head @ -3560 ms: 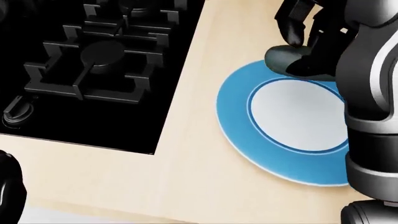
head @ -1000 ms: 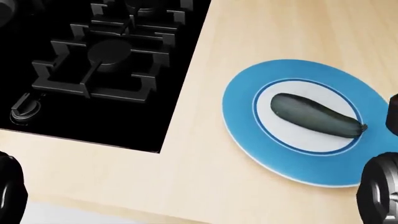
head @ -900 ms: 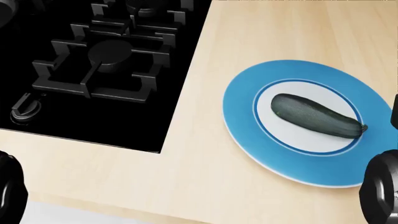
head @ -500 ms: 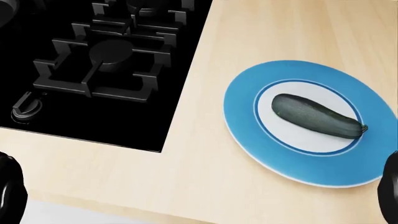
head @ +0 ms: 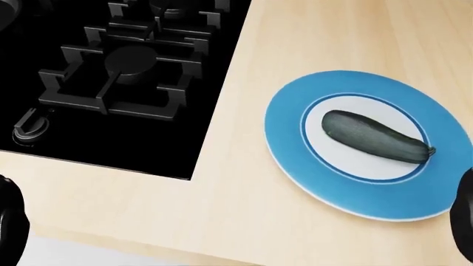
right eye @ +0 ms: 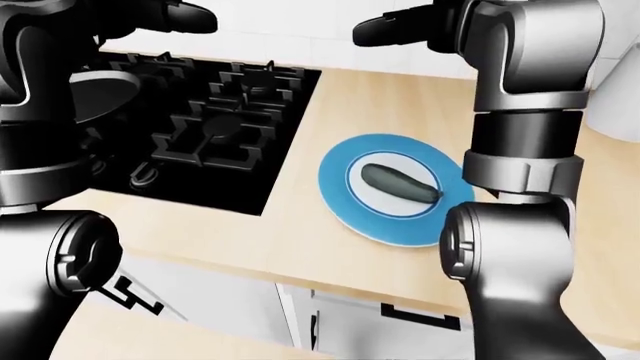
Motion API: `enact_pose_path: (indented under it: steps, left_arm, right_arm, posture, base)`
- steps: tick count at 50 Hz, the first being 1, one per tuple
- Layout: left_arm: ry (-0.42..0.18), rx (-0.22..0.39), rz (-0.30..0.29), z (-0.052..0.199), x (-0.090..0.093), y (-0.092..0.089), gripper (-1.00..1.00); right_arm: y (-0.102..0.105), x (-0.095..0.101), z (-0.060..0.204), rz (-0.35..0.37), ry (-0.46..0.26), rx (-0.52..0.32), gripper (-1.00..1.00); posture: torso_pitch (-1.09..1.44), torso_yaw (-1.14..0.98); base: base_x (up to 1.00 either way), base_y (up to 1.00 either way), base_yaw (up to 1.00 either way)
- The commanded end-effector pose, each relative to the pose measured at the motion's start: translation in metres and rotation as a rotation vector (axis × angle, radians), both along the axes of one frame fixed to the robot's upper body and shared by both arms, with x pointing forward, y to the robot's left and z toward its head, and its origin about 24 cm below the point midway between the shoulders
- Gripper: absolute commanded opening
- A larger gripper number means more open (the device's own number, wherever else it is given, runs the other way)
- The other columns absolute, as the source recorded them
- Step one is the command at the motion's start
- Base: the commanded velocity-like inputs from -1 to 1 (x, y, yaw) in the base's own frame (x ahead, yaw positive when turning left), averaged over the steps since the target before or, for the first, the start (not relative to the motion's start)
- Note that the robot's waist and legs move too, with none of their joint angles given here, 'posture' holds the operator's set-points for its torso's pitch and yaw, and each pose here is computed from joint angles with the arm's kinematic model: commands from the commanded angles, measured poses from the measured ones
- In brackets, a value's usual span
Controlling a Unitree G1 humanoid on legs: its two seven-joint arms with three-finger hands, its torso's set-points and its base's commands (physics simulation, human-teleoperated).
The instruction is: Pick the zucchini from the pan and place it on the plate.
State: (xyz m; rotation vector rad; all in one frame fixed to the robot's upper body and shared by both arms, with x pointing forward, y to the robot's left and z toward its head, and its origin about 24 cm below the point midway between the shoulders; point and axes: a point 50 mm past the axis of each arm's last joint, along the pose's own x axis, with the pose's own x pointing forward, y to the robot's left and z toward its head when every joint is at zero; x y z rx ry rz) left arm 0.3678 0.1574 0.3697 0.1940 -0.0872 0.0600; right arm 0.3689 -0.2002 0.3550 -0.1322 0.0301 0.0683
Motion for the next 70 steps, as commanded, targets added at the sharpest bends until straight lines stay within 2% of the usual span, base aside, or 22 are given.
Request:
enact_pose_path:
  steps: [1,16,32,70]
  left_arm:
    - [-0.107,0.001,-0.004,0.025,-0.011,0.000,1.00]
    - [-0.128,-0.007,0.004,0.039,-0.017,0.005,1.00]
    - [-0.147,-0.005,0.000,0.050,-0.023,0.002,1.00]
    - [-0.154,-0.004,-0.011,0.055,-0.026,-0.002,1.00]
  right_arm:
    - [0.001,-0.009,0.026,0.003,-0.106,-0.010,1.00]
    - [0.006,-0.013,0.042,0.012,-0.121,-0.040,1.00]
    - [0.008,-0.017,0.052,0.016,-0.139,-0.043,1.00]
    - [0.011,-0.022,0.068,0.025,-0.154,-0.048,1.00]
  posture:
    - [0.00,0.00]
    - [0.00,0.00]
    - [0.00,0.00]
    - [0.00,0.00]
  base:
    - [0.00,0.00,0.00]
    - [0.00,0.00,0.00]
    - [0.00,0.00,0.00]
    - [0.00,0.00,0.00]
